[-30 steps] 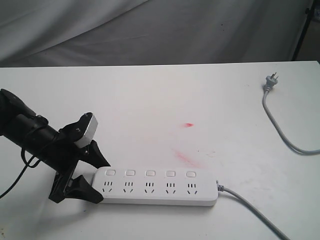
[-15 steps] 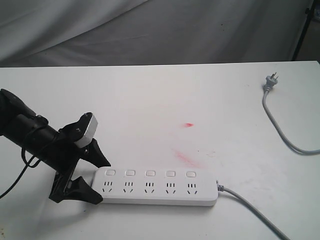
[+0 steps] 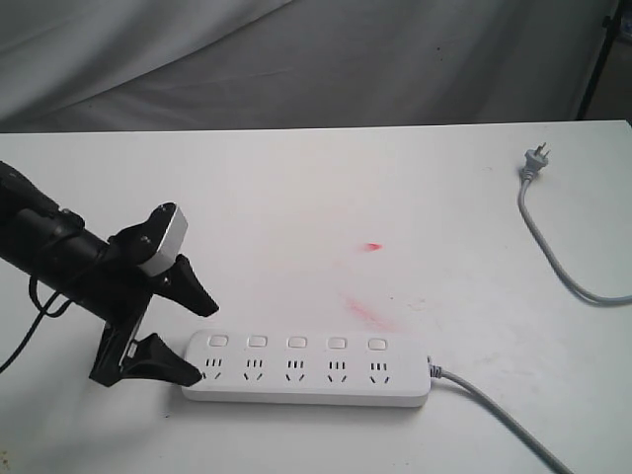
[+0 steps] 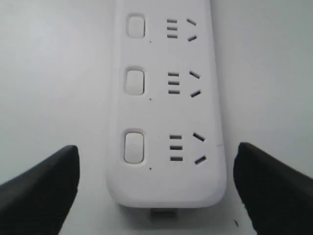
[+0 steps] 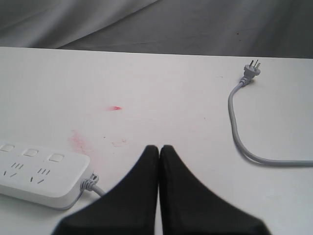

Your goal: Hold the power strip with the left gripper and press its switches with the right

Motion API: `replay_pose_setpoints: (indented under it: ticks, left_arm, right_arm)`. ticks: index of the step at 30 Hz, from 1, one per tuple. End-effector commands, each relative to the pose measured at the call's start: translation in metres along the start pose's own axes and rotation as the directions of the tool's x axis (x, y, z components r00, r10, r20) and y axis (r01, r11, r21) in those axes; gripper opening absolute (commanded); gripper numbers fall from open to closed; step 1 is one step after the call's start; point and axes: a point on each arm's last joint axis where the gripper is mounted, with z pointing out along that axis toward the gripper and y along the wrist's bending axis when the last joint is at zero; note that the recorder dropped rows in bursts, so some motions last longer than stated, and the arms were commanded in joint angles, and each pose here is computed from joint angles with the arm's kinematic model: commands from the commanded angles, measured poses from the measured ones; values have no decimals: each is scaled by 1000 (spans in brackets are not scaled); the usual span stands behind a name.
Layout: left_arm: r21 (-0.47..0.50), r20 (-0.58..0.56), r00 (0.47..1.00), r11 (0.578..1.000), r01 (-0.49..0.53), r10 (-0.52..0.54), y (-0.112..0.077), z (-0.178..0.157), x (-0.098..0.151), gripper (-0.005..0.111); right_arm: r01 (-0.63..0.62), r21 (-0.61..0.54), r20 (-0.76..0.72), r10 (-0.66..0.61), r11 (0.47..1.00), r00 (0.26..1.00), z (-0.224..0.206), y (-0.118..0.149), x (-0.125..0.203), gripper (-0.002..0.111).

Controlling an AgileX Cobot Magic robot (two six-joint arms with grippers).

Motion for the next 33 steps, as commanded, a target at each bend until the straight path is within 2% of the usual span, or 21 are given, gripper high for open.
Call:
replay_pose_setpoints:
  ticks: [1, 5, 7, 14, 16, 17, 19, 20, 24, 26, 27, 28, 29, 30, 31, 32, 33]
  left_arm:
    - [-65, 25, 998, 997, -52, 54, -5, -23, -25, 80]
    - [-133, 36, 995, 988, -84, 89, -13, -43, -43, 79]
    - [-167, 40, 994, 981, -97, 105, -19, -54, -52, 75]
    - [-278, 51, 983, 948, -154, 174, -40, -88, -80, 37]
    - [-307, 49, 978, 935, -179, 203, -47, -96, -87, 25]
    - [-331, 48, 973, 922, -199, 227, -53, -103, -93, 14]
    - [-359, 47, 969, 910, -208, 241, -59, -110, -98, 3]
    - [-378, 48, 969, 902, -207, 243, -63, -114, -101, 0]
    - [-468, 48, 968, 862, -194, 244, -74, -131, -112, 0]
    - [-524, 70, 977, 841, -136, 202, -78, -139, -116, 0]
    - [-582, 117, 984, 812, -44, 137, -83, -149, -120, 0]
    - [-602, 145, 984, 798, 3, 105, -84, -153, -122, 0]
    - [-635, 236, 972, 760, 140, 18, -89, -162, -126, 0]
    - [-635, 280, 960, 746, 201, -20, -91, -165, -128, 0]
    - [-619, 405, 906, 695, 367, -118, -96, -173, -131, 0]
    - [-604, 458, 876, 670, 433, -152, -99, -177, -133, 0]
    - [-534, 582, 776, 607, 589, -242, -104, -184, -135, 0]
  right_arm:
    - [0, 9, 2, 0, 1000, 1000, 0, -1, 1, 0]
    - [0, 9, 2, 0, 1000, 1000, 0, -1, 1, 0]
    - [0, 9, 2, 0, 1000, 1000, 0, -1, 1, 0]
    - [0, 9, 2, 0, 1000, 1000, 0, -1, 1, 0]
    - [0, 9, 2, 0, 1000, 1000, 0, -1, 1, 0]
    - [0, 9, 2, 0, 1000, 1000, 0, -1, 1, 0]
    - [0, 9, 2, 0, 1000, 1000, 0, -1, 1, 0]
    - [0, 9, 2, 0, 1000, 1000, 0, -1, 1, 0]
    - [0, 9, 2, 0, 1000, 1000, 0, -1, 1, 0]
    - [0, 9, 2, 0, 1000, 1000, 0, -1, 1, 0]
    - [0, 9, 2, 0, 1000, 1000, 0, -1, 1, 0]
    - [0, 9, 2, 0, 1000, 1000, 0, -1, 1, 0]
    - [0, 9, 2, 0, 1000, 1000, 0, -1, 1, 0]
    - [0, 9, 2, 0, 1000, 1000, 0, -1, 1, 0]
    - [0, 9, 2, 0, 1000, 1000, 0, -1, 1, 0]
    - [0, 9, 2, 0, 1000, 1000, 0, -1, 1, 0]
    - [0, 9, 2, 0, 1000, 1000, 0, -1, 1, 0]
